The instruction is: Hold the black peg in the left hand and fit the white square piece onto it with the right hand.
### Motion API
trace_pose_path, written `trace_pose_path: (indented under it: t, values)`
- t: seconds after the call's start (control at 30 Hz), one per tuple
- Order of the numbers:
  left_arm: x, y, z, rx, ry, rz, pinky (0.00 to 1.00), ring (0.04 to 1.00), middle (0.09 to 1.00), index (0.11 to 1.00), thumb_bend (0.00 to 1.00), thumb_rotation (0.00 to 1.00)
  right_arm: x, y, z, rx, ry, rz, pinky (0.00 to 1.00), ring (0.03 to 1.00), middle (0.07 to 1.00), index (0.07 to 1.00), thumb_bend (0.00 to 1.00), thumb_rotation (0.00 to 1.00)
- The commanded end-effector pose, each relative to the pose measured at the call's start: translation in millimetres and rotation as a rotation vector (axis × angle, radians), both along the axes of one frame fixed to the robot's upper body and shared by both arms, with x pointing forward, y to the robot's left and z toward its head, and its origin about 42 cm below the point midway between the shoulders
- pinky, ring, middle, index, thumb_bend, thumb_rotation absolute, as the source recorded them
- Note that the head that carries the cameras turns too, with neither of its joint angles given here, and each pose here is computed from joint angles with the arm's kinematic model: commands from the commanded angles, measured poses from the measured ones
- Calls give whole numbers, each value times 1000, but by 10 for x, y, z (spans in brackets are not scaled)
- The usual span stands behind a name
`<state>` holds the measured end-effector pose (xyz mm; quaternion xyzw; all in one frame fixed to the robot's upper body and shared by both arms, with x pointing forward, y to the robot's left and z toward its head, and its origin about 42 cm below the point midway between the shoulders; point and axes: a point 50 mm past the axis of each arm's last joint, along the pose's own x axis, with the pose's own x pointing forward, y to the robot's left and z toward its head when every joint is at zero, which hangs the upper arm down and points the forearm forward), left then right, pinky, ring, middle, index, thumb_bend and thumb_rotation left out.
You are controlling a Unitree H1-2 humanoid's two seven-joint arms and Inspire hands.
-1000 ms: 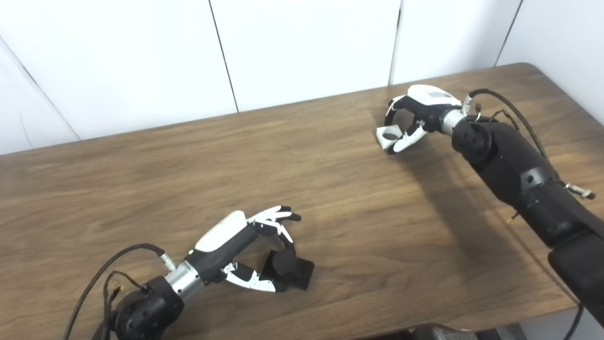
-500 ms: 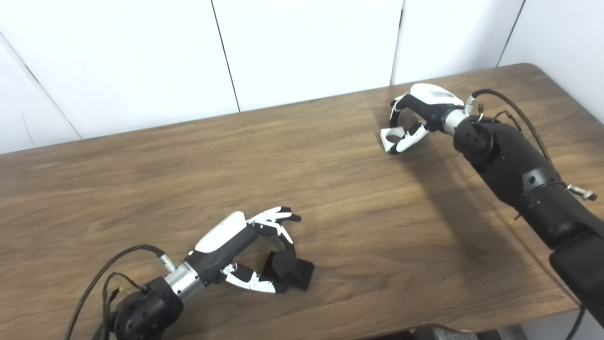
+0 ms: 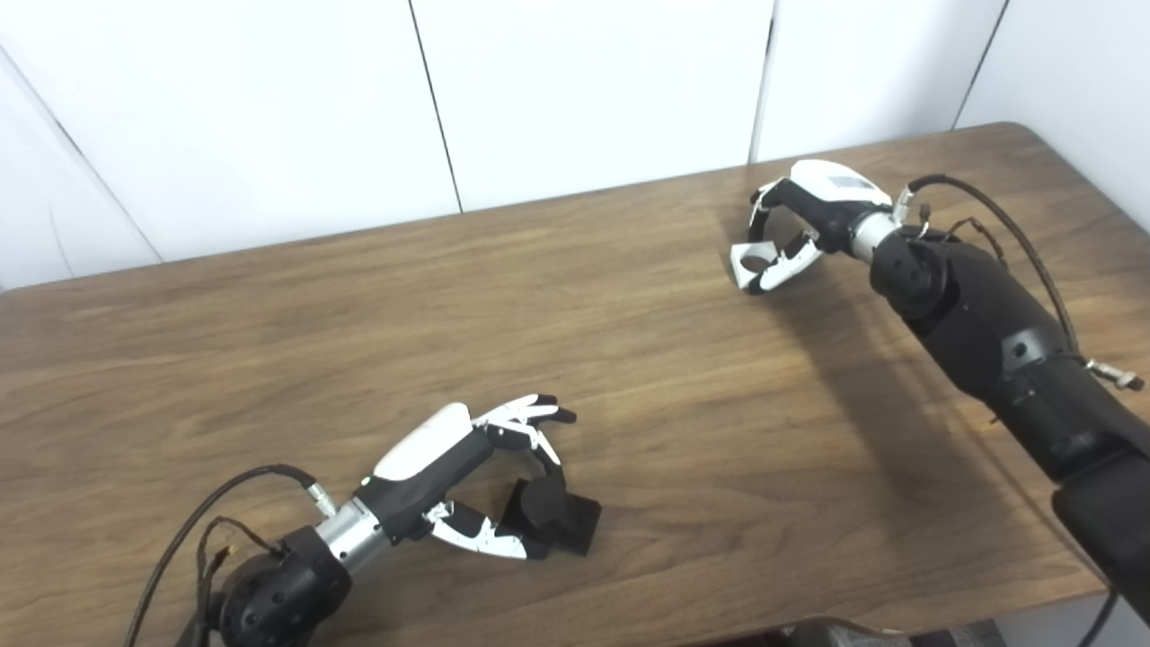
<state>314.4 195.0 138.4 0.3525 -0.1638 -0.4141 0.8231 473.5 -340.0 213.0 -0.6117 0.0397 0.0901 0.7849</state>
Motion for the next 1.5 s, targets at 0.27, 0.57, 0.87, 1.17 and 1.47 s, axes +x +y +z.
trace_pose_path:
  t: [0.27, 0.57, 0.87, 1.17, 1.47]
  values:
    - [-37, 164, -208, 116, 99, 5, 838, 953, 888, 491, 521, 77, -72, -170, 81, 52, -62, -52, 900, 918, 838, 482, 525, 134]
    - [-28, 186, -206, 123, 109, 15, 834, 956, 892, 491, 522, 73, -271, -225, 248, 153, -160, -48, 903, 932, 842, 482, 524, 136]
    - [-2, 189, -207, 132, 104, 7, 839, 953, 894, 492, 522, 75, -450, -169, 355, 174, -191, -31, 884, 935, 844, 482, 525, 135]
    - [22, 161, -186, 139, 99, 7, 848, 954, 893, 492, 522, 75, -654, -82, 504, 225, -216, 22, 867, 951, 845, 481, 525, 134]
    - [41, 129, -176, 141, 102, 5, 851, 956, 895, 491, 522, 72, -893, 50, 743, 307, -214, 108, 852, 948, 856, 480, 524, 135]
